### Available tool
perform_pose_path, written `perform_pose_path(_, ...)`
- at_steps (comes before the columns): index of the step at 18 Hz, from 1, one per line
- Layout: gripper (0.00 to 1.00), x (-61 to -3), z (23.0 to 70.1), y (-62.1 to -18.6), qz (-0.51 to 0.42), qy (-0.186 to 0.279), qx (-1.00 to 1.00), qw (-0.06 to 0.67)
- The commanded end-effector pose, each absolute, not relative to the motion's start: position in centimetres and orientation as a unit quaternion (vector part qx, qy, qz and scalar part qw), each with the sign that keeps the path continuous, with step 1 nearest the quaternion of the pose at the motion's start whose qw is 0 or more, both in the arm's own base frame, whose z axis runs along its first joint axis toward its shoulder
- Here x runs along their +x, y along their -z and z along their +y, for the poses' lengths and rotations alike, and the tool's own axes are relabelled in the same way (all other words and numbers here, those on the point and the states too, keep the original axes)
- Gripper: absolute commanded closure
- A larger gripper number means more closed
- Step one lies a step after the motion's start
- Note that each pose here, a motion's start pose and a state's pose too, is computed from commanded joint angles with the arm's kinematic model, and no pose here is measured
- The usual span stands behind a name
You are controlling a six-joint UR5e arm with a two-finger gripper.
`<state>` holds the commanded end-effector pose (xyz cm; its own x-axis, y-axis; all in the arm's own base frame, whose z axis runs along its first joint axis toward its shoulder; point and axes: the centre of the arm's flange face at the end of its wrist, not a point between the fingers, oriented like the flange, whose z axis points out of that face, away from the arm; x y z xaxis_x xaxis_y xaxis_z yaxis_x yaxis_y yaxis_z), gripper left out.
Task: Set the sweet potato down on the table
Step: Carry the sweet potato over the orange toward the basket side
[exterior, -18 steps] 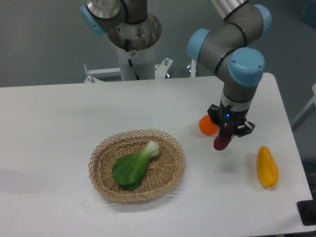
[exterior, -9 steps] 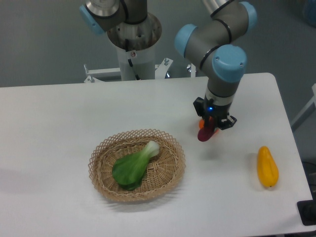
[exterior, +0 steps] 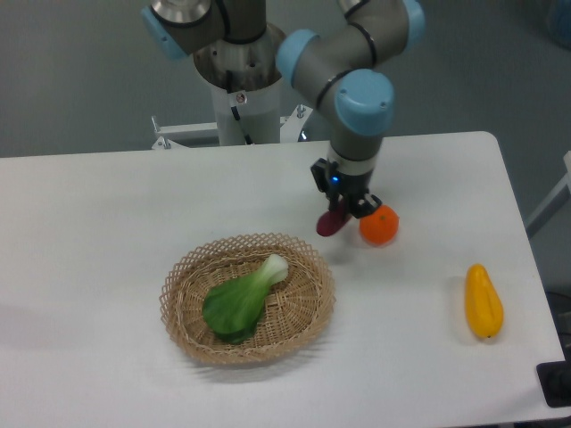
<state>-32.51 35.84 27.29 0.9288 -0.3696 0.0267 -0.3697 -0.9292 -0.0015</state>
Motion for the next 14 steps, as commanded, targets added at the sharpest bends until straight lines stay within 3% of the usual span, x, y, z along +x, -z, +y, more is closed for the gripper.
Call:
perform_pose_path(10,0.69,-28.8,34.8,-22.8,-0.208,-0.044,0.976,0.040)
perform_pose_path(13,0.62,-28.7,35.0,-22.2,-0.210,-0.049,0.975,0.045)
perform_pose_path(14,0.54,-28.7,35.0,-22.0,-0.210,-0.052,0.975,0.046)
